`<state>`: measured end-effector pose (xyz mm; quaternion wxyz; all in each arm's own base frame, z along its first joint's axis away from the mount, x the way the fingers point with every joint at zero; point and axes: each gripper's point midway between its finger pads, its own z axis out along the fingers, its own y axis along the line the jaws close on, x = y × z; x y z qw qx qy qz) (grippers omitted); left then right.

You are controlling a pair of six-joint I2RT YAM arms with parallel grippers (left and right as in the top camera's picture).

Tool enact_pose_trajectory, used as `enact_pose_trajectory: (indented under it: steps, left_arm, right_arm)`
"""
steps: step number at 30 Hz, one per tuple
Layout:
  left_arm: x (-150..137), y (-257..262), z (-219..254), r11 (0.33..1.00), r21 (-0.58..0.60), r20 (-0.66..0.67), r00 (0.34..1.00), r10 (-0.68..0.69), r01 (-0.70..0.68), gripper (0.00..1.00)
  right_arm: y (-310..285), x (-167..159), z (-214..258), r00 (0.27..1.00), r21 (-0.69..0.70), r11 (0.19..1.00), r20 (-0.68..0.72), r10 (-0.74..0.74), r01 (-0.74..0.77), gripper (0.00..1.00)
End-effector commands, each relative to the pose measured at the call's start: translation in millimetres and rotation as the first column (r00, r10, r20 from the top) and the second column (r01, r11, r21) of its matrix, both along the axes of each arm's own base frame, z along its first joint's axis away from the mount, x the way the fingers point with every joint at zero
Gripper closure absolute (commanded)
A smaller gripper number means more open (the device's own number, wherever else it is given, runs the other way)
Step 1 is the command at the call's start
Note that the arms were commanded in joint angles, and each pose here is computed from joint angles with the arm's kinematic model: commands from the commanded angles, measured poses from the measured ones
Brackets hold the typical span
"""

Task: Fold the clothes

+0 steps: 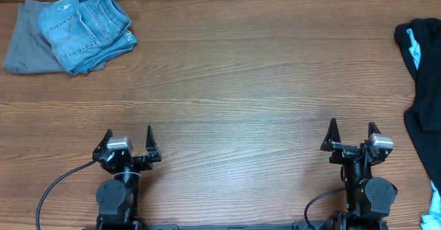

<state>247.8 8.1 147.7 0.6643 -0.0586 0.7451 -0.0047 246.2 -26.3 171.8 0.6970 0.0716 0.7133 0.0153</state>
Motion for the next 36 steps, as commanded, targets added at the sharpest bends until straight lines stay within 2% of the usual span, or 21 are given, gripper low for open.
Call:
enact_pose_trajectory:
  steps: [1, 3, 7, 12, 15, 16, 17, 19, 20, 23, 26, 30, 34, 36]
  left_arm:
    - [0.3, -2.6, -2.3, 1.0, 0.018, -0.007, 1.0, -0.015, 0.016, 0.0]
    - [0.3, -2.6, -2.3, 1.0, 0.018, -0.007, 1.0, -0.015, 0.016, 0.0]
    - [0.3, -2.6, -2.3, 1.0, 0.018, -0.007, 1.0, -0.015, 0.016, 0.0]
    - [0.3, -2.6, -2.3, 1.0, 0.018, -0.007, 1.0, -0.015, 0.016, 0.0]
    - [0.3, -2.6, -2.3, 1.0, 0.018, -0.007, 1.0, -0.015, 0.016, 0.0]
    - [0.3, -2.6, -2.3, 1.0, 0.018, -0.007, 1.0, -0.015, 0.016, 0.0]
    - [0.3, -2.6, -2.3, 1.0, 0.018, -0.007, 1.0, -0.015, 0.016, 0.0]
    - [0.3, -2.6, -2.3, 1.0, 0.018, -0.007, 1.0, -0.015, 0.016, 0.0]
    - [0.3, -2.6, -2.3, 1.0, 0.018, -0.007, 1.0, -0.015, 0.016, 0.0]
    - [0.3, -2.6, -2.3, 1.0, 0.018, -0.007, 1.0, -0.015, 0.016, 0.0]
    - [0.3, -2.6, -2.3, 1.0, 0.018, -0.007, 1.0, -0.015, 0.016, 0.0]
    - [0.3, -2.6, -2.3, 1.0, 0.018, -0.007, 1.0, -0.015, 0.016, 0.0]
    - [0.3, -2.6, -2.3, 1.0, 0.018, -0.007, 1.0, -0.015, 0.016, 0.0]
    - [0.3, -2.6, -2.3, 1.0, 0.018, -0.007, 1.0, -0.015, 0.016, 0.0]
  right_arm:
    - [9.1, 1.1, 3.4, 0.998, 0.035, 0.998, 0.026, 0.055, -0.056, 0.0]
    - [34.5, -0.2, 3.8, 0.979, 0.139, 0.969, 0.036, 0.199, -0.202, 0.0]
    - [85.5, -15.1, 10.5, 0.875, 0.337, 0.813, 0.076, 0.479, -0.474, 0.0]
    - [115.4, -32.8, 1.8, 0.769, 0.515, 0.642, 0.055, 0.637, -0.568, 0.0]
    - [118.3, -35.3, 14.5, 0.754, 0.561, 0.589, 0.103, 0.648, -0.582, 0.0]
    - [120.1, -37.2, 23.3, 0.742, 0.543, 0.578, 0.132, 0.658, -0.609, 0.0]
    - [125.2, -44.3, 44.3, 0.701, 0.456, 0.568, 0.197, 0.686, -0.685, 0.0]
    - [126.7, -53.2, 75.9, 0.667, 0.34, 0.579, 0.276, 0.692, -0.741, 0.0]
    - [124.1, -54.7, 89.7, 0.673, 0.314, 0.596, 0.302, 0.676, -0.739, 0.0]
    - [110.8, -52.4, 121.4, 0.728, 0.283, 0.673, 0.33, 0.601, -0.683, 0.0]
    - [99.7, -45.9, 145.3, 0.783, 0.236, 0.752, 0.296, 0.547, -0.615, 0.0]
    - [73.3, -17.1, 170.7, 0.884, 0.239, 0.852, 0.175, 0.434, -0.465, 0.0]
    - [32.2, 34.6, 177.4, 0.958, 0.242, 0.933, -0.044, 0.283, -0.265, 0.0]
    - [4.2, 61.0, 170.4, 0.968, 0.246, 0.959, -0.165, 0.186, -0.142, 0.0]
